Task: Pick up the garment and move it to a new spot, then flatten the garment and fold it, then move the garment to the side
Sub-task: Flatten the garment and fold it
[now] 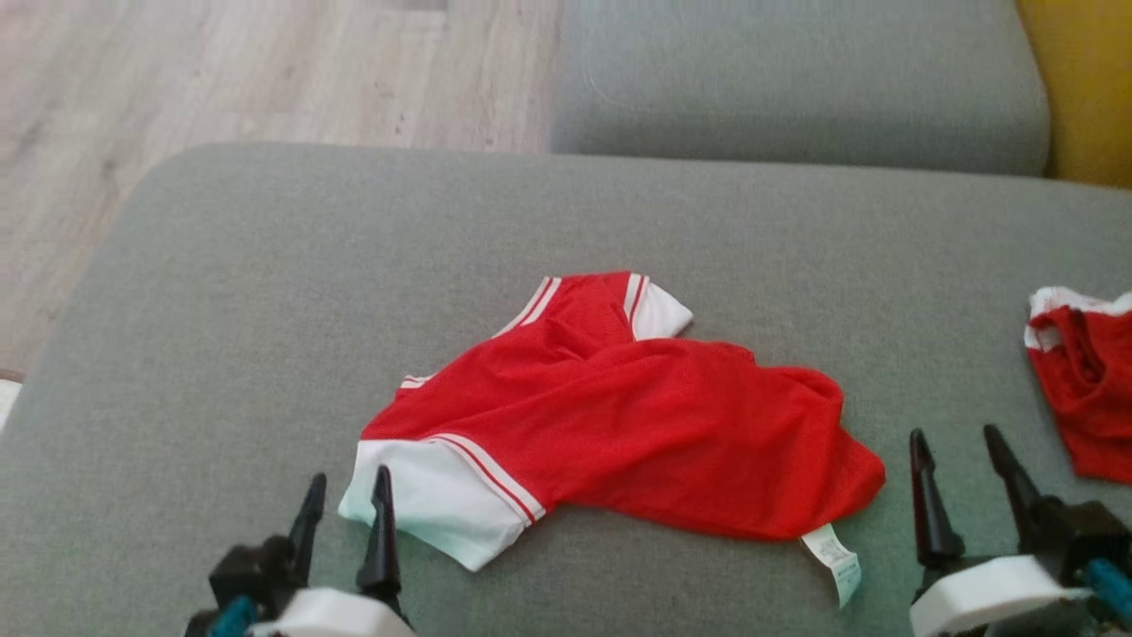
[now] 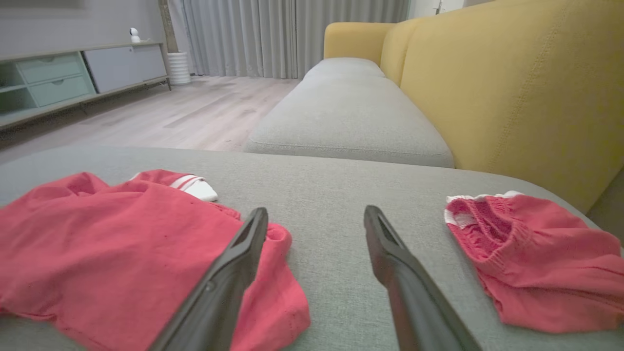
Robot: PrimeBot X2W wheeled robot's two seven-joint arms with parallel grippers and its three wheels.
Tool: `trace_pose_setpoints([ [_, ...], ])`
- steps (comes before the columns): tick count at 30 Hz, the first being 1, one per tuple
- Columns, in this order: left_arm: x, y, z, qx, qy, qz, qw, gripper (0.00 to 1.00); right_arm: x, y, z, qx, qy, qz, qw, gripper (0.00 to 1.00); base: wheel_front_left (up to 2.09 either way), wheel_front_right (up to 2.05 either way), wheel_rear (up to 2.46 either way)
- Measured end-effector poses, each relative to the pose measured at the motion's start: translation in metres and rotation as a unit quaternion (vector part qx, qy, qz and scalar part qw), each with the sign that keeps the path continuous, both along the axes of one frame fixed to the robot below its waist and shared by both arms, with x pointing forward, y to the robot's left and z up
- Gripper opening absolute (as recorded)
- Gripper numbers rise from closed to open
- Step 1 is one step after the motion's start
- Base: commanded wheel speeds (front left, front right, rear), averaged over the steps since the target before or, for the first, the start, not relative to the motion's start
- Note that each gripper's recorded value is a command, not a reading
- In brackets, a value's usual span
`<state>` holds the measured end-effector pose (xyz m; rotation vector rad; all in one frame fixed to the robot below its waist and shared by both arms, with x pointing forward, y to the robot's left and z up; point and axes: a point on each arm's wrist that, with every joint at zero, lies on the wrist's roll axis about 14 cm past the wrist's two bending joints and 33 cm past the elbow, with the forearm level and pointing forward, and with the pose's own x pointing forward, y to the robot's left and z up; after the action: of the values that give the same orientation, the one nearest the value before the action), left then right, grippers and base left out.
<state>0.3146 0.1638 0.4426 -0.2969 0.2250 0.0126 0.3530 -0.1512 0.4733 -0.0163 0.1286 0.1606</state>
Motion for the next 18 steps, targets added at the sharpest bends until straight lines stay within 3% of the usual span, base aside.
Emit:
trace_pose_setpoints([
  [18, -0.015, -0.017, 0.008, 0.004, -0.018, -0.021, 1.000, 1.00, -0.017, 0.023, -0.007, 0.031, 0.004, 0.029, 0.999, 1.00, 0.00, 0.00, 0.00],
])
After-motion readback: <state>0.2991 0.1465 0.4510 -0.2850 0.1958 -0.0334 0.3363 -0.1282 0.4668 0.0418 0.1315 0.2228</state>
